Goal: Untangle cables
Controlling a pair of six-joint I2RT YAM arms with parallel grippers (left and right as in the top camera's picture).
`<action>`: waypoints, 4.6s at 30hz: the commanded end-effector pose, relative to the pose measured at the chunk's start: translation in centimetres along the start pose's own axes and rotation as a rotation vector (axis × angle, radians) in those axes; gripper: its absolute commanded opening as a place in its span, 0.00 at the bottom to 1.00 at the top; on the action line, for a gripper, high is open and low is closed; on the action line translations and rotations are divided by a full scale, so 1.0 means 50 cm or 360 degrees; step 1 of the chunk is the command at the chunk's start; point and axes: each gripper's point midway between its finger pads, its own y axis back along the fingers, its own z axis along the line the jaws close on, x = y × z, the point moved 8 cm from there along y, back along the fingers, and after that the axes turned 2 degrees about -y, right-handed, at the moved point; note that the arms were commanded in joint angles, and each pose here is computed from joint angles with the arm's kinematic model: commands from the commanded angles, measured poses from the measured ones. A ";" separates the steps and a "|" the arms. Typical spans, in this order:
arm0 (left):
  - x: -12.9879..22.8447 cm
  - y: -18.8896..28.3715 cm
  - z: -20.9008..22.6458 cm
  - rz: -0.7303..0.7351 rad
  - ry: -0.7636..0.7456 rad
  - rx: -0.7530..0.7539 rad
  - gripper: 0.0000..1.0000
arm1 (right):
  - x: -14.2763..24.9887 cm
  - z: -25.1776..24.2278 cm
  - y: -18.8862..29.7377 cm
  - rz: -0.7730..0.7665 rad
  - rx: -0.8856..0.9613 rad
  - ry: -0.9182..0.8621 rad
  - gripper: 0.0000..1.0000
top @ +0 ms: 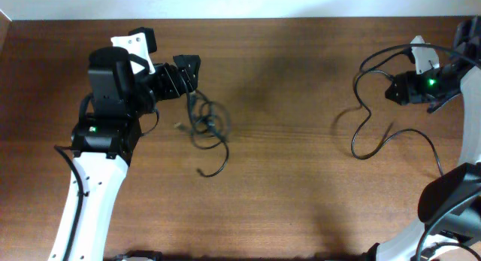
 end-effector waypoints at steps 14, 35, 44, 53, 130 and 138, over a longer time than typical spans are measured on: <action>-0.014 0.006 -0.008 -0.0036 -0.0026 0.0005 0.99 | 0.062 0.052 -0.225 0.0129 0.0115 -0.0341 0.49; -0.014 0.006 -0.008 -0.0036 -0.0026 0.0005 0.99 | -0.098 0.141 -0.084 -0.0553 -0.0393 0.0022 0.04; -0.010 0.006 -0.006 -0.0020 -0.0021 -0.0001 0.99 | -0.185 0.175 0.210 -0.0920 0.0061 0.0338 0.04; -0.009 0.006 -0.006 -0.0015 -0.0018 -0.0003 0.99 | -0.123 0.021 0.317 -0.0825 0.0655 0.0162 0.04; -0.023 0.080 -0.135 -0.0380 -0.1471 0.1355 0.99 | 0.027 0.567 -0.014 -0.0694 -0.1555 0.2262 0.33; -0.050 0.115 -0.168 -0.0494 -0.1508 0.1577 0.99 | 0.043 0.640 -0.012 -0.0805 -0.1727 0.2359 0.35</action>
